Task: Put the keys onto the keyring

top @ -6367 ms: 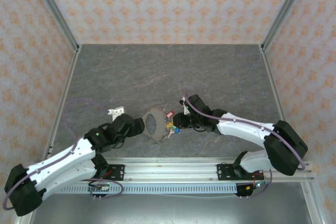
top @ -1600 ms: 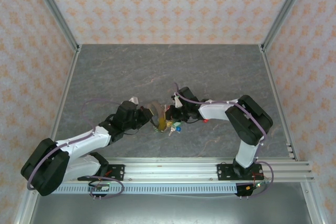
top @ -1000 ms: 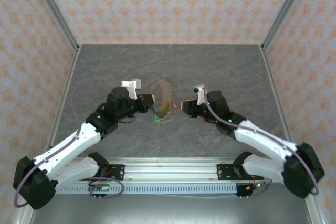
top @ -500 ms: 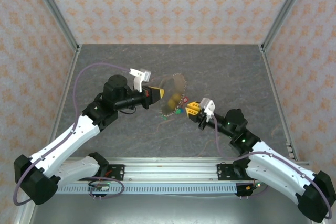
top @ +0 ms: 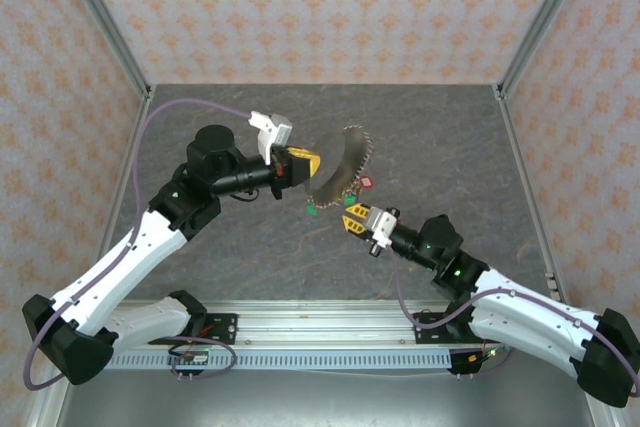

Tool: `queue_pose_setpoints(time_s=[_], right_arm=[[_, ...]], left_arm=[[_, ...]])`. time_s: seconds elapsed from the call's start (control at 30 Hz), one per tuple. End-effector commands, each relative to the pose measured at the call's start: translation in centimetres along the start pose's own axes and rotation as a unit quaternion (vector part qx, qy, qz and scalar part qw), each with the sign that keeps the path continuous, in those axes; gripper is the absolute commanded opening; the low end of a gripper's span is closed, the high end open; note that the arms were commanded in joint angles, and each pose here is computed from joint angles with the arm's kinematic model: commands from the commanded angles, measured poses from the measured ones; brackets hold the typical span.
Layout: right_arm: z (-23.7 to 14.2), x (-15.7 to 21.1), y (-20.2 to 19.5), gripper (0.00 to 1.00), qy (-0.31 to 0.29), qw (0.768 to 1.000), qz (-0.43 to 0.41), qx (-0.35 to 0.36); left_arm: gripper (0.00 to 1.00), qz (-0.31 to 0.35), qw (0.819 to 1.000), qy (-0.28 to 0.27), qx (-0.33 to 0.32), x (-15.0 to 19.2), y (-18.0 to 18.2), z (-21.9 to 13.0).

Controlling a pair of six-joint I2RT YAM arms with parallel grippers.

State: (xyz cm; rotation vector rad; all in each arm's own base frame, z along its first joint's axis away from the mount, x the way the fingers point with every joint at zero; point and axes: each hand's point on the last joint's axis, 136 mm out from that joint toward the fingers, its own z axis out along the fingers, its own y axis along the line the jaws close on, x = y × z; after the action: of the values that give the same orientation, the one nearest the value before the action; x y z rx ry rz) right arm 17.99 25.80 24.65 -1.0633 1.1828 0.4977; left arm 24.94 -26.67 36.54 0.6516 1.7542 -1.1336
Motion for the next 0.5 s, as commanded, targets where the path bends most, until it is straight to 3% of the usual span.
queue_pose_setpoints(time_s=[0.0, 0.33, 0.47], right_arm=[[-0.3, -1.9, -0.8, 0.18, -0.037, 0.999, -0.018, 0.02], [0.3, -2.5, -2.0, 0.23, -0.052, 0.997, -0.006, 0.048], [1.0, -3.1, -0.8, 0.21, -0.06, 0.998, -0.007, 0.006]], left_arm=[[0.0, 0.036, 0.998, -0.03, 0.029, -2.4, -1.8, -0.6], [0.0, 0.035, 0.998, -0.028, 0.036, -2.6, -2.2, -0.8], [0.0, 0.033, 0.998, -0.033, 0.034, -2.7, -2.2, -0.9]])
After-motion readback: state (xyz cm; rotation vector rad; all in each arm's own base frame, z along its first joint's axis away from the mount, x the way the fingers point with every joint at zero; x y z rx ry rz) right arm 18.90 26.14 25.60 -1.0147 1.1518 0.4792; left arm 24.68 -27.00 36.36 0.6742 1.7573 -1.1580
